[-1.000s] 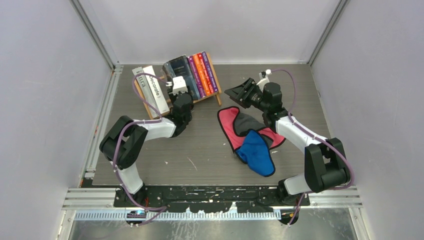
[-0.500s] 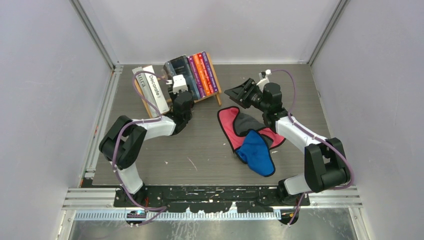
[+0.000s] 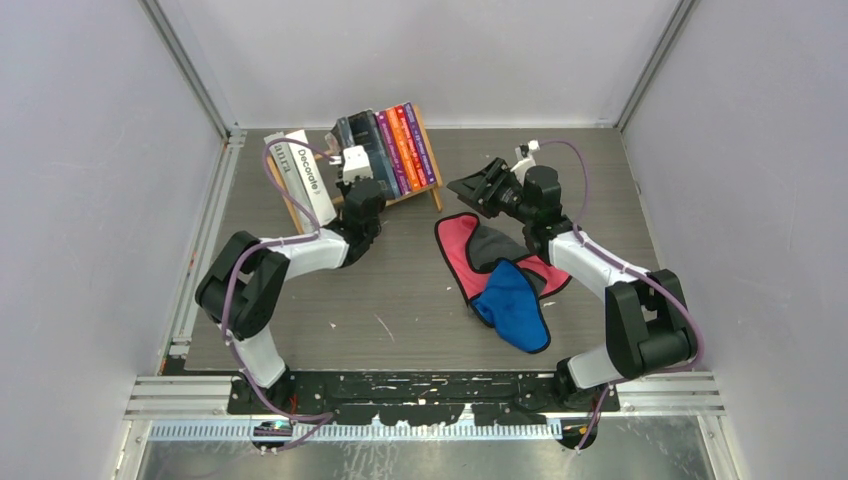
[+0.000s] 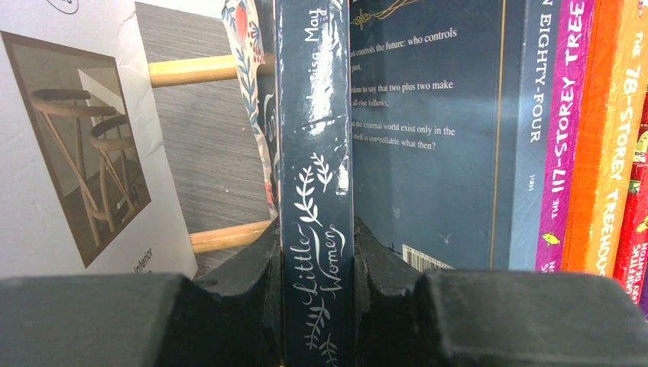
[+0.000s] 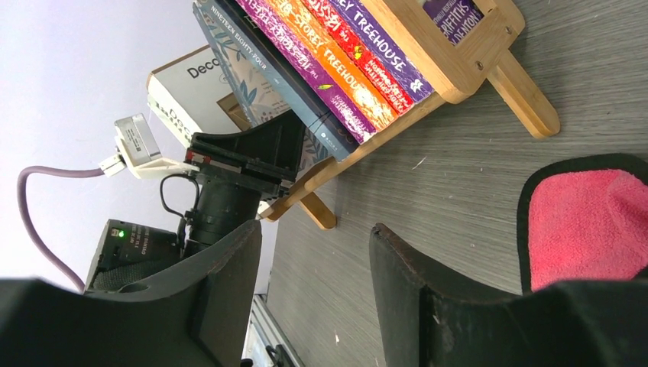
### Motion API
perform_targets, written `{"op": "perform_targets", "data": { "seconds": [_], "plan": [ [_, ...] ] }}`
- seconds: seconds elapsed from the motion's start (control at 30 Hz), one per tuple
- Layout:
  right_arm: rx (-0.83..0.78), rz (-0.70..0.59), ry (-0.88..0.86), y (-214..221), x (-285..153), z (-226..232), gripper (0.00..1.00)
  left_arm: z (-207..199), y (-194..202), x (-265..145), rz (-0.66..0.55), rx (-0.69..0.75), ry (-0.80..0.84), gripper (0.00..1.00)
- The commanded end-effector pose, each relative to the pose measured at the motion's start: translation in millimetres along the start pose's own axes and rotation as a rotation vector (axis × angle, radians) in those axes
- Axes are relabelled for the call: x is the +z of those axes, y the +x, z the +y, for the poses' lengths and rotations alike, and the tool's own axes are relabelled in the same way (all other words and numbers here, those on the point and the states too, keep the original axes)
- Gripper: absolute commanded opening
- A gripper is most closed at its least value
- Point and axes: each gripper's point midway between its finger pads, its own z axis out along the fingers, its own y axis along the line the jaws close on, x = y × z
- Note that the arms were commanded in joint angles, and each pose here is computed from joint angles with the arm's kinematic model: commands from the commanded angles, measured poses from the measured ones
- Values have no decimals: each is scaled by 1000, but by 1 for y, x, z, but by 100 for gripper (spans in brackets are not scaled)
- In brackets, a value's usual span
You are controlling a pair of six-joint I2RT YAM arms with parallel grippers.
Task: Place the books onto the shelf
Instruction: Place the book on the shelf.
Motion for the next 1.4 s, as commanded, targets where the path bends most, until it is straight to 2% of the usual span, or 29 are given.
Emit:
{"op": "perform_targets", "data": {
  "seconds": [0.0,0.57,1.37],
  "plan": [
    [-43,-27,-89,-11,2,26,59,1,-58,-5,-129,-116,16,0],
    [-42,-13,-91,-6,9,16,59,-19,-82,-33,-366,-34,79,0],
    [-34,6,-79,-4,19,-2,59,-15,-31,-8,-310,-74,28,0]
  ]
}}
